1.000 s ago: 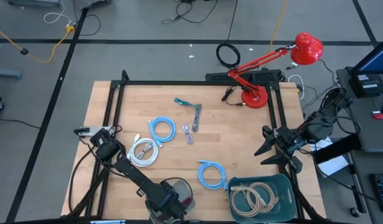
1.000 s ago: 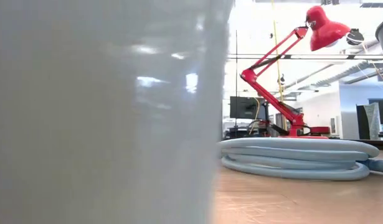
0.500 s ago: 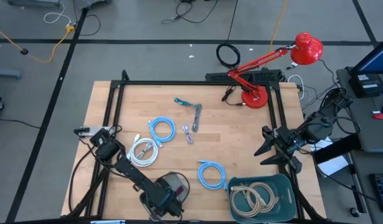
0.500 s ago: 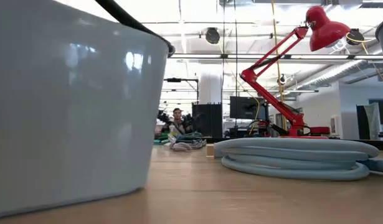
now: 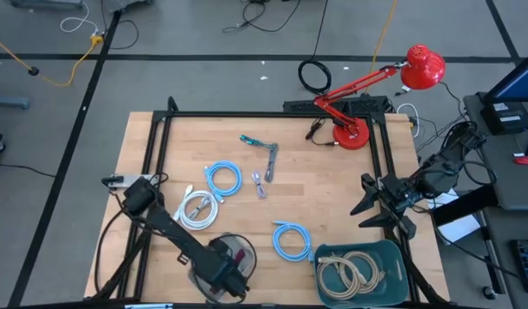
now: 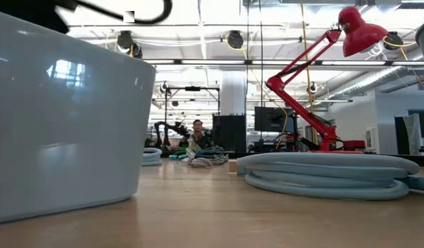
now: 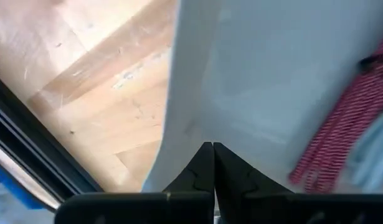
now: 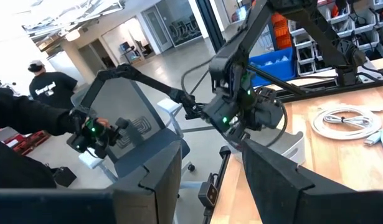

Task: Pick & Place USB Port
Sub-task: Adjust the gray bin

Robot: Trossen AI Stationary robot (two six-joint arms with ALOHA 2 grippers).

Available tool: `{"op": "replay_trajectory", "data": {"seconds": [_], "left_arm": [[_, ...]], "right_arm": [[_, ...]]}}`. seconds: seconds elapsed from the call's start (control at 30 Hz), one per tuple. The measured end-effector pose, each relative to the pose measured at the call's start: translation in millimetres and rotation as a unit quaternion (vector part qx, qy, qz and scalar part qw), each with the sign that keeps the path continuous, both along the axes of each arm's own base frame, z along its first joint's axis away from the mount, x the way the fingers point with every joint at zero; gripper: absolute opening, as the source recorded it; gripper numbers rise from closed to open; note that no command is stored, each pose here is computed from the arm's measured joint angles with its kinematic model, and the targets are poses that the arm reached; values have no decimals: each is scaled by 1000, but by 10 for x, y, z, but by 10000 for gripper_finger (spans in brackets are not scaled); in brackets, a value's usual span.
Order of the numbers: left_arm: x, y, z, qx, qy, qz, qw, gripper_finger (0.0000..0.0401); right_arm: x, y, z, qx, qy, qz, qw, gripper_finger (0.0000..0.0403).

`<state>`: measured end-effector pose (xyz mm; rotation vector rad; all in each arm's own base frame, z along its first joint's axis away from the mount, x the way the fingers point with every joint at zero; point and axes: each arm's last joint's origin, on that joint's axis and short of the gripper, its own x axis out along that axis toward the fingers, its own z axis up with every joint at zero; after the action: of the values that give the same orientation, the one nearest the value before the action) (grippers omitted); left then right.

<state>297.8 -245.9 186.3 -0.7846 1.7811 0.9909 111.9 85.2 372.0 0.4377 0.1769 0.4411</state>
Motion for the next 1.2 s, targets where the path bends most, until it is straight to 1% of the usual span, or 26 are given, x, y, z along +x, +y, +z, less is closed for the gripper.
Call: {"op": "replay_trajectory", "data": {"seconds": [0.07, 0.17, 0.23, 0.27, 0.3, 0.37, 0.47, 0.5, 0.53, 0.57, 0.6, 0.67, 0.73, 0.8, 0.93, 1.1, 1.2], "left_arm": [[2, 33, 88, 9, -19, 16, 1000, 0], [23, 68, 228, 22, -67, 50, 996, 0], [34, 84, 297, 10, -117, 83, 990, 0], [39, 88, 307, -4, -147, 103, 984, 0], [49, 97, 306, -21, -180, 129, 975, 0], [-11, 125, 267, -38, -249, 190, 949, 0], [-238, 160, 184, -68, -331, 279, 899, 0], [-346, 171, 151, -74, -352, 299, 884, 0], [-449, 184, 123, -75, -375, 308, 871, 0], [-534, 198, 115, -78, -389, 307, 865, 0], [-602, 215, 123, -85, -392, 304, 864, 0], [-680, 260, 162, -83, -392, 290, 869, 0], [-720, 302, 187, -82, -373, 268, 885, 0], [-729, 330, 203, -92, -348, 232, 904, 0], [-742, 320, 209, -139, -300, 172, 928, 0], [-850, 237, 202, -189, -239, 116, 945, 0], [-963, 199, 185, -199, -188, 93, 957, 0]], "right_arm": [[1, 1, -1, -1, 0, 0, 1000, 164], [9, 7, -5, -2, 1, 0, 1000, 164], [14, 12, -9, -3, 2, 0, 1000, 164], [19, 15, -11, -4, 3, 0, 1000, 164], [21, 17, -12, -4, 3, 0, 1000, 164], [24, 21, -15, -5, 4, 0, 1000, 164], [32, 27, -20, -6, 6, 0, 1000, 164], [35, 29, -22, -6, 7, 0, 1000, 164], [36, 30, -23, -5, 8, 0, 1000, 164], [36, 30, -23, -4, 8, 0, 1000, 164], [36, 30, -23, -4, 8, 0, 1000, 164], [36, 30, -24, -4, 9, 0, 1000, 164], [36, 29, -24, -5, 9, -1, 1000, 164], [36, 29, -24, -5, 9, -1, 1000, 164], [37, 28, -25, -7, 8, -2, 1000, 164], [37, 28, -28, -9, 9, -3, 1000, 164], [37, 28, -28, -9, 9, -4, 1000, 164]]}}
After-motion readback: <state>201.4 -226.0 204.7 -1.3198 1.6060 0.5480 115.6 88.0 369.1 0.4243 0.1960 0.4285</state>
